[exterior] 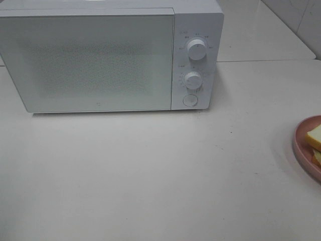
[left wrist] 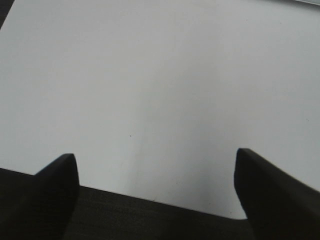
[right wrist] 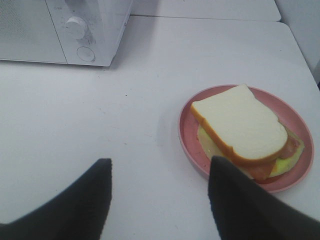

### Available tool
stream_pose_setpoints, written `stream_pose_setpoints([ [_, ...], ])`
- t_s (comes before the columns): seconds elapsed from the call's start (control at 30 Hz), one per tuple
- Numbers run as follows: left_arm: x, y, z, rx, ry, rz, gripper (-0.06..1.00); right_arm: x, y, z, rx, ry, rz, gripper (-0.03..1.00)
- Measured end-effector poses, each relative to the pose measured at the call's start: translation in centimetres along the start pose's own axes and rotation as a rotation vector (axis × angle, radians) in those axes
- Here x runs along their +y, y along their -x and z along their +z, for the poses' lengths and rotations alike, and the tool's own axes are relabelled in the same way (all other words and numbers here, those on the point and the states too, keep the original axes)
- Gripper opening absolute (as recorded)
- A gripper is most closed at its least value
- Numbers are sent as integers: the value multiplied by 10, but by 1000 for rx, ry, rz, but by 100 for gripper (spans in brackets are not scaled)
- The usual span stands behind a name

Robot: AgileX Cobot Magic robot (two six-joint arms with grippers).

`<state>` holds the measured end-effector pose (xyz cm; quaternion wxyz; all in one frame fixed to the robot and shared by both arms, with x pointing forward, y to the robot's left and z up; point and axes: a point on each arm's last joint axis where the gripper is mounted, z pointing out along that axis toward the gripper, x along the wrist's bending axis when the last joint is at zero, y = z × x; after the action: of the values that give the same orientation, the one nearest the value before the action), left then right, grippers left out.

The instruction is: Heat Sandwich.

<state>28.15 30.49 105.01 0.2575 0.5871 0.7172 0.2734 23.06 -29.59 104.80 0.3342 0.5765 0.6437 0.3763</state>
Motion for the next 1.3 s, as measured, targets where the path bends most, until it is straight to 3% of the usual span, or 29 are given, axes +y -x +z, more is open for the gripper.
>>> stream_pose_setpoints([
  [0.8, -19, 2, -26, 2, 209, 32, 80, 0, 0, 0, 0, 0, 0, 57],
  [1.03, -31, 3, -38, -12, 314, 52, 80, 0, 0, 0, 0, 0, 0, 57],
  [1.3, -33, 3, -40, -42, 331, 74, 80, 0, 0, 0, 0, 0, 0, 57],
])
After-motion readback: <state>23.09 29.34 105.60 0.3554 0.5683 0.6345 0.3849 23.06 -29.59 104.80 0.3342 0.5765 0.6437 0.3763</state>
